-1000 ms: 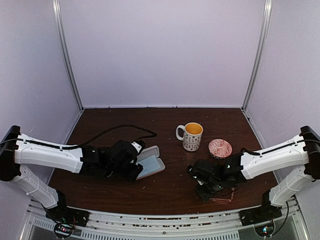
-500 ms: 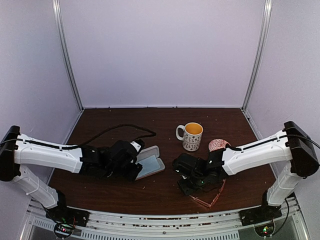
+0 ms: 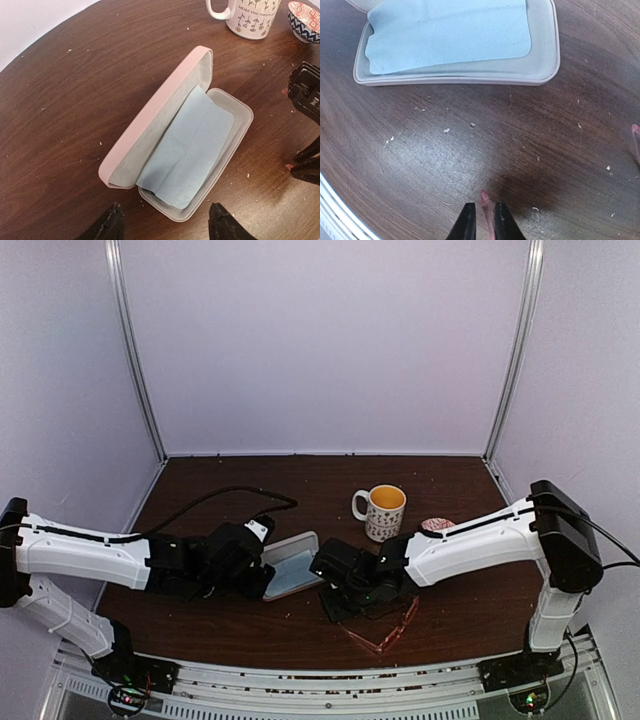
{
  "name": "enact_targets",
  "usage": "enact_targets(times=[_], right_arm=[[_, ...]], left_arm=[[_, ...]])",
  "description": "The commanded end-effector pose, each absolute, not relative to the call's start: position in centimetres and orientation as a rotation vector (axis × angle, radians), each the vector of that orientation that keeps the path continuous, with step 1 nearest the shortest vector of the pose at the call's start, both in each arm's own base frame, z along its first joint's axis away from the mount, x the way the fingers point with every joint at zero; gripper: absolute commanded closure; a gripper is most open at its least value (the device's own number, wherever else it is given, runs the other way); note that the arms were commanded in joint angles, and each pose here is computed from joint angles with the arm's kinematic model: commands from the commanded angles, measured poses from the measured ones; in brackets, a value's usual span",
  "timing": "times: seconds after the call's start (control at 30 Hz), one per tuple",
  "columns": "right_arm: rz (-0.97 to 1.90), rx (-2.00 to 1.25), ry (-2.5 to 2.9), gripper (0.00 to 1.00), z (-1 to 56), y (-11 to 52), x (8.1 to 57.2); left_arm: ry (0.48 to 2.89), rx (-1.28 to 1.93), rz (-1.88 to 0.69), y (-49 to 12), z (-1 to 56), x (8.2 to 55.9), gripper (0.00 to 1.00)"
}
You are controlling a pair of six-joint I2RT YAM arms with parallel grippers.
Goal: Organize the sunglasses
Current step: Move the left temple of the sunglasses to the center of the board, then pick up the right temple of the sunglasses from the center of the board.
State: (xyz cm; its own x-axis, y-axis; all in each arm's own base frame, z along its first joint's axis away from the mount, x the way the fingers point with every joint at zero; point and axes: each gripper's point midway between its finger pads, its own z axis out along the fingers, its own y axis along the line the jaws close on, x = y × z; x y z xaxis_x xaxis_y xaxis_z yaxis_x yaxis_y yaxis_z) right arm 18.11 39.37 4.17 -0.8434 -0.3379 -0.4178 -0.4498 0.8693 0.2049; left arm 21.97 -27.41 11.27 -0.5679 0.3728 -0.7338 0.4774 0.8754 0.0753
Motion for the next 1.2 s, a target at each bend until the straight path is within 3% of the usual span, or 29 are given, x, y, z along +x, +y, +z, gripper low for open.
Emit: enact_targets(times=[0.0, 0.17, 0.43, 0.77, 1.17], right_arm=[[0.448, -0.588, 2.656, 0.83, 4.6, 40.5, 18.1], [0.429, -0.631, 2.655, 0.72, 4.4, 40.4, 18.0], [0.310, -0.645, 2.535, 0.47, 8.8, 37.2, 19.8], [0.119, -0.655, 2.588, 0.45, 7.9, 29.9, 23.2], [-0.028, -0.852, 2.684, 0.47, 4.8, 27.6, 24.1]], left_arm=[[2.212, 0.583, -0.167, -27.2, 11.8, 22.1, 0.38], [2.206, 0.585, -0.156, -27.2, 12.2, 22.2, 0.30], [2.210, 0.583, -0.168, -27.5, 12.4, 22.3, 0.23], [2.209, 0.595, -0.182, -27.9, 12.3, 22.2, 0.20], [2.234, 0.599, -0.171, -27.8, 11.5, 22.1, 0.20]])
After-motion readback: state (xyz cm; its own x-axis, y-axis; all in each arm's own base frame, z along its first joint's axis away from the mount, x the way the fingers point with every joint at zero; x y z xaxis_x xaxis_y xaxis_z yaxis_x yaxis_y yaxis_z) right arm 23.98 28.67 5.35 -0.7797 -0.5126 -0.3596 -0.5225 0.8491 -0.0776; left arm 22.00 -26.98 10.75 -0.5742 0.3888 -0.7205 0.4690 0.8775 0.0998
